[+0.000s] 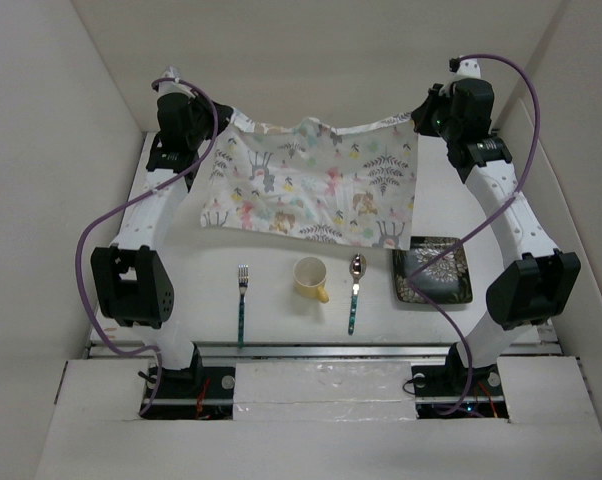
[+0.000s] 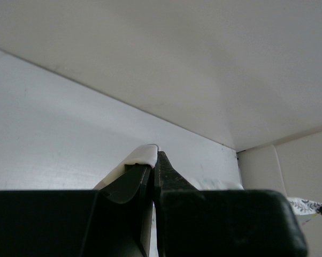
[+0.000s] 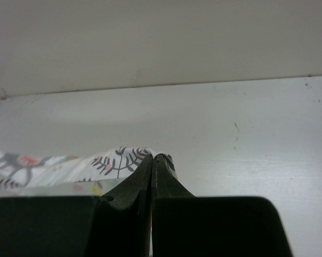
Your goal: Set the dinner table for one person
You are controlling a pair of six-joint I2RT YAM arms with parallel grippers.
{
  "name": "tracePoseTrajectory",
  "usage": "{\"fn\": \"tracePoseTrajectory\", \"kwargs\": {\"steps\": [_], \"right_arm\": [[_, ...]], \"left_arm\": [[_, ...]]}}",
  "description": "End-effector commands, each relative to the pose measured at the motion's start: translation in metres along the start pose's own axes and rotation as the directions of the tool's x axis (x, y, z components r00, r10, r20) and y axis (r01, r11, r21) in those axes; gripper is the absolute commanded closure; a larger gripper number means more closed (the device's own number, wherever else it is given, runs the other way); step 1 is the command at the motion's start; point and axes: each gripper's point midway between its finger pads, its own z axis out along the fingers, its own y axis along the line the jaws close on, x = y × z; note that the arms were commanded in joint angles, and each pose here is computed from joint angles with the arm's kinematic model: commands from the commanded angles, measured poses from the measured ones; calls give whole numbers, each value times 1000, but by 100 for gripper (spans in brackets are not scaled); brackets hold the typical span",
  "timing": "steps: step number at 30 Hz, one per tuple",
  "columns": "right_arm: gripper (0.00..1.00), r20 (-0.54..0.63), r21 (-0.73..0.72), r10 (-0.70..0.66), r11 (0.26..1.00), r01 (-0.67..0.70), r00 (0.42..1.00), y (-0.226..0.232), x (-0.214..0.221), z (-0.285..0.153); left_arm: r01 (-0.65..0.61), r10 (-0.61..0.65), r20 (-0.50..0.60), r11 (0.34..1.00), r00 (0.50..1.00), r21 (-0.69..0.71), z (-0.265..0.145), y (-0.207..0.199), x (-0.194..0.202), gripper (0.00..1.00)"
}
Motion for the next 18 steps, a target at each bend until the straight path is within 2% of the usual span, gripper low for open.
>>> {"fn": "tracePoseTrajectory", "kwargs": {"steps": [1, 3, 6, 10, 11, 13, 14, 17, 18], "right_arm": [[100, 178, -108, -1, 994, 20, 984, 30, -87, -11], [100, 190, -94, -2, 995, 20, 982, 23, -101, -10], [100, 212, -115, -6, 993, 31, 977, 24, -118, -19], [100, 160, -139, 15, 990, 8, 987, 14, -84, -14], [100, 78, -123, 30, 992, -20, 997, -1, -44, -3], [100, 55, -144, 67, 988, -59, 996, -6, -16, 2], [100, 8, -125, 84, 989, -83, 996, -20, 21, 7], [100, -53, -107, 126, 986, -131, 991, -40, 71, 16], [100, -118, -84, 141, 985, -151, 983, -49, 107, 18]], "left_arm": [[-34, 21, 90, 989, 996, 143, 5, -57, -61, 100], [-34, 14, 104, 981, 995, 192, 5, -71, -73, 100], [-19, -11, 127, 971, 992, 239, -7, -71, -88, 100], [32, -58, 101, 970, 993, 242, -14, -44, -68, 100], [60, -77, 73, 976, 994, 211, -11, -15, -48, 100], [111, -120, 36, 973, 992, 200, -14, 6, -27, 100], [134, -139, 16, 976, 990, 171, -13, 32, -7, 100], [183, -180, -35, 978, 983, 99, -14, 74, 38, 100], [197, -194, -47, 978, 980, 65, -12, 90, 48, 100]]}}
